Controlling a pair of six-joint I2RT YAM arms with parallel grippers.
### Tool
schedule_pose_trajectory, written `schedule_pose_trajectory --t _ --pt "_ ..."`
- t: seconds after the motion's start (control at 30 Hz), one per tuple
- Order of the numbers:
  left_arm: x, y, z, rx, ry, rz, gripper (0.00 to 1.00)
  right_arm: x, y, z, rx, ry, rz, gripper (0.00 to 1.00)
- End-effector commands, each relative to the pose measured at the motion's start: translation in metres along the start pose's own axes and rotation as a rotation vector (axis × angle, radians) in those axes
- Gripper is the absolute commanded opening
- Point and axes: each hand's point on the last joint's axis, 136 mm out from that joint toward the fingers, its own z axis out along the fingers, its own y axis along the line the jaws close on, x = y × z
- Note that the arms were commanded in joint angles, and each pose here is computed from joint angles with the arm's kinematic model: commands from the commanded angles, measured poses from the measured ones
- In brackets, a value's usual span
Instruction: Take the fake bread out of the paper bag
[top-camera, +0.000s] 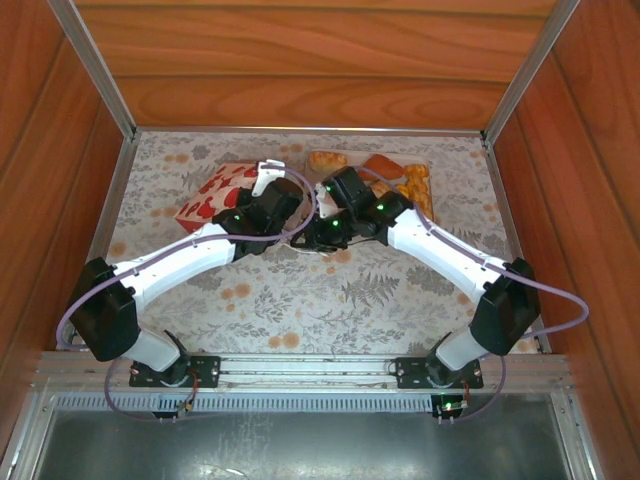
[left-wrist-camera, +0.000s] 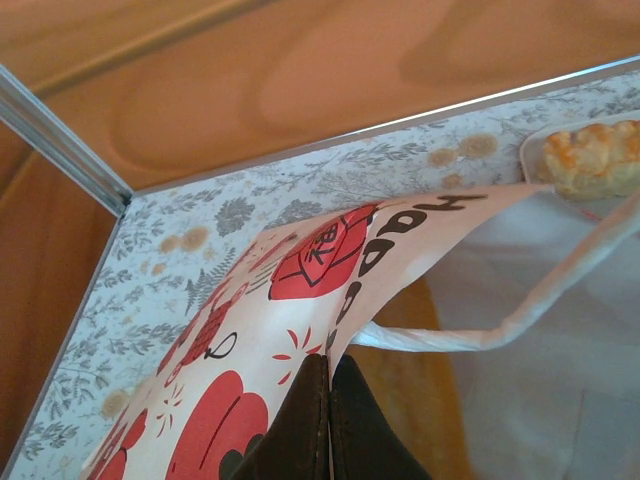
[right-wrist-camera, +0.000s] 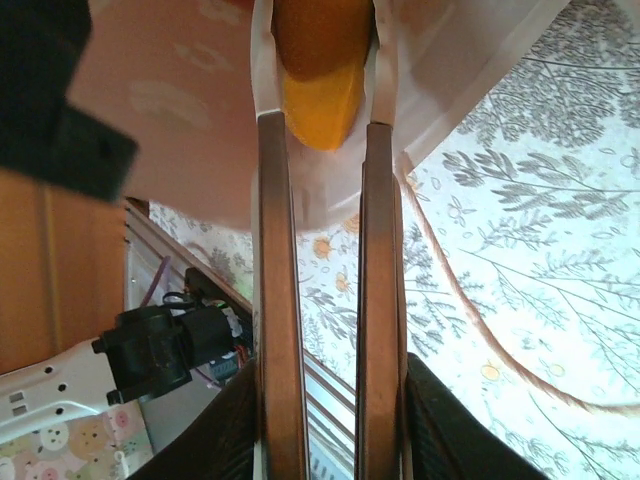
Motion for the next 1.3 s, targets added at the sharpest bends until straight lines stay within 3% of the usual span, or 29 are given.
schedule_pose_trajectory --t 0.0,0.6,0.93,1.27 --pt "0.004 0.022 0.003 -0.059 0.007 -0.015 0.00 0.003 0.005 -0.020 0.011 -0.055 -0.045 0.00" --pt "0.002 0.029 0.011 -0.074 0.016 -0.025 0.00 0.020 0.004 -0.069 0.041 -0.170 -0.063 0.00" --pt "0.000 0.031 0.016 -0.086 0.024 -0.034 0.00 0.031 0.012 -0.110 0.016 -0.276 -0.062 0.00" --pt "-0.004 0.039 0.010 -0.089 0.013 -0.039 0.00 0.021 0.000 -0.145 0.089 -0.430 -0.039 0.00"
